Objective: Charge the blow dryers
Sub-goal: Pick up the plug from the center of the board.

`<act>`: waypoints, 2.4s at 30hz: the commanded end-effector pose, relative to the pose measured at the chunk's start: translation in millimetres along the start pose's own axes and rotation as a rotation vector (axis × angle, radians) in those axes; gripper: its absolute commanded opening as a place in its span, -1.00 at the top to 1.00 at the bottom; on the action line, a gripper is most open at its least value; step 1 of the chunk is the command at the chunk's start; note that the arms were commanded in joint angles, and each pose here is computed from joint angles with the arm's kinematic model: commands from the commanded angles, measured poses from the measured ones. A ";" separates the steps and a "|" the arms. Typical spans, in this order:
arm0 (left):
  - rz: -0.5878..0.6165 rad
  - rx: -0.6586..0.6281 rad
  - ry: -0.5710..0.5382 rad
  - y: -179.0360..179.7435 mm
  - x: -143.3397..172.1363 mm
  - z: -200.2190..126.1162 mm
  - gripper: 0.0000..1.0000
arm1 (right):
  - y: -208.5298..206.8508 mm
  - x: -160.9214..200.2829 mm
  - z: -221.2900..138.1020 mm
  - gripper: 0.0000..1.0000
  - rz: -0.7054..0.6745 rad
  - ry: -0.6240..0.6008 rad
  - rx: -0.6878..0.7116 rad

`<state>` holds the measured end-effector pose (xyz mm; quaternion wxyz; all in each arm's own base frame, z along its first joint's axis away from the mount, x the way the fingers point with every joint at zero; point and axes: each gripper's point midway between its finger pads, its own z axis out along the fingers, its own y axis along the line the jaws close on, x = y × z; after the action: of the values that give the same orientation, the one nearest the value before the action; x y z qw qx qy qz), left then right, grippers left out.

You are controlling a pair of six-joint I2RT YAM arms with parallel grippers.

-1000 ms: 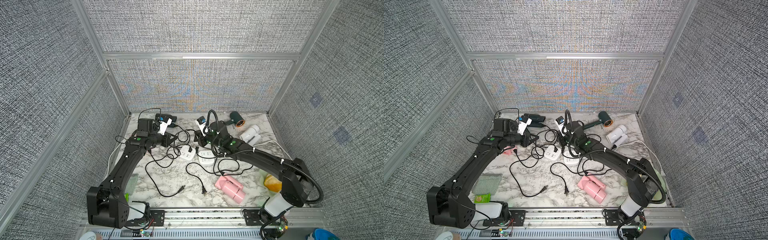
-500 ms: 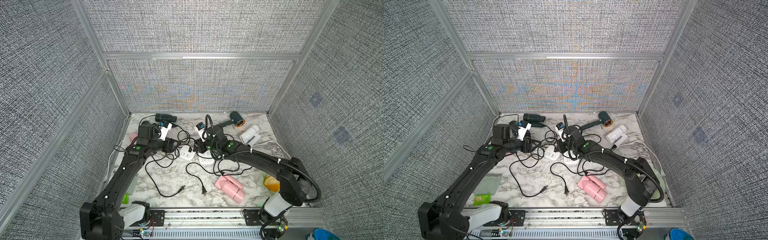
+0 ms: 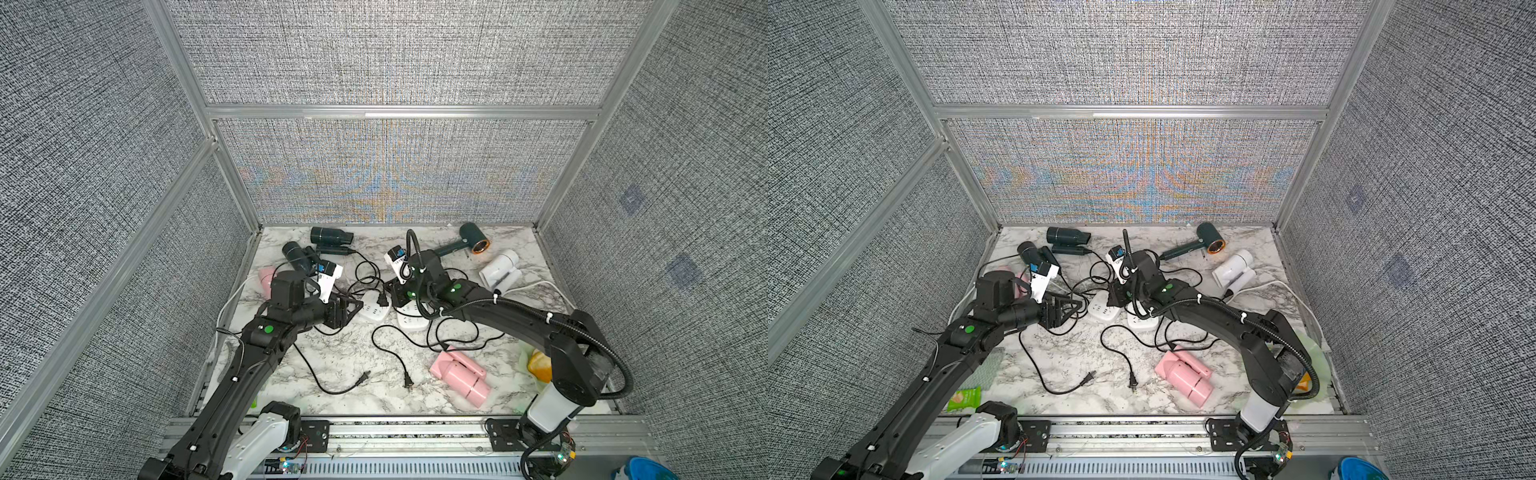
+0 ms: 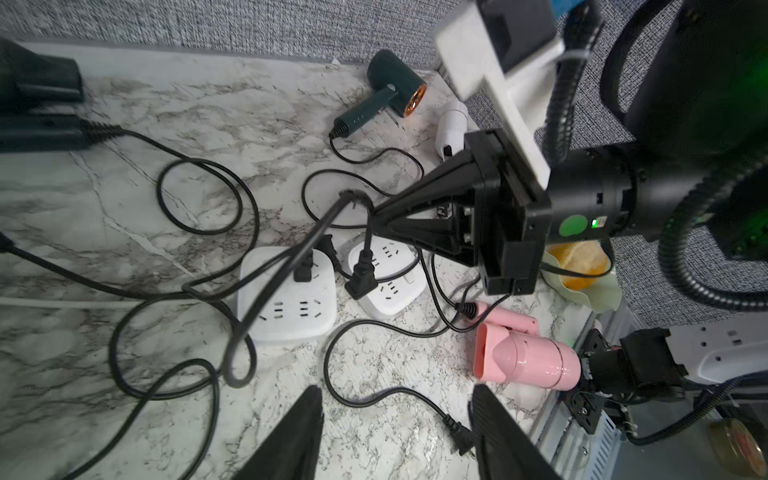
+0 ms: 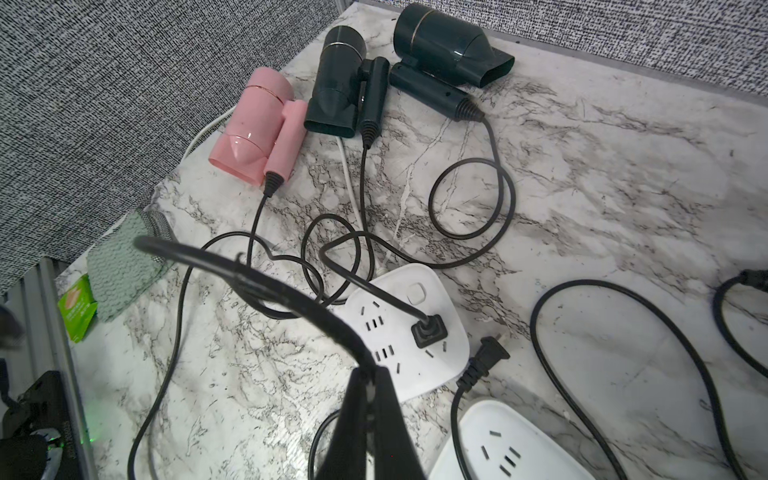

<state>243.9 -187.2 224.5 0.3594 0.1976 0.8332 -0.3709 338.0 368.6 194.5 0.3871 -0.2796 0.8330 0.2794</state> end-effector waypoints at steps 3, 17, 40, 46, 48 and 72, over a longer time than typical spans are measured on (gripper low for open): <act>-0.014 0.053 -0.055 -5.0 -6.2 22.7 -0.19 | 15.9 -4.8 -3.9 1.00 0.004 0.002 -0.079; -0.156 0.131 -0.136 -2.8 -41.4 53.5 -0.43 | 31.1 6.5 -17.4 1.00 -0.023 0.037 -0.161; -0.214 0.216 -0.189 -7.0 -53.7 63.7 0.49 | 38.2 4.5 -21.5 1.00 -0.019 0.005 -0.206; -0.215 0.215 -0.192 -5.8 -52.0 65.5 0.84 | 38.0 1.6 -21.8 1.00 -0.020 0.000 -0.204; -0.218 0.209 -0.199 -4.9 -52.4 65.4 0.91 | 37.8 0.7 -21.2 1.00 -0.020 0.000 -0.201; -0.371 -0.096 -0.380 36.2 -60.8 56.9 1.00 | 15.9 16.4 -17.4 0.29 0.223 0.048 0.177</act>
<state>324.4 -215.6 222.2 0.4266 -0.0327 0.7923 -0.4350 302.2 375.4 204.0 0.3535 -0.1834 0.8719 0.2849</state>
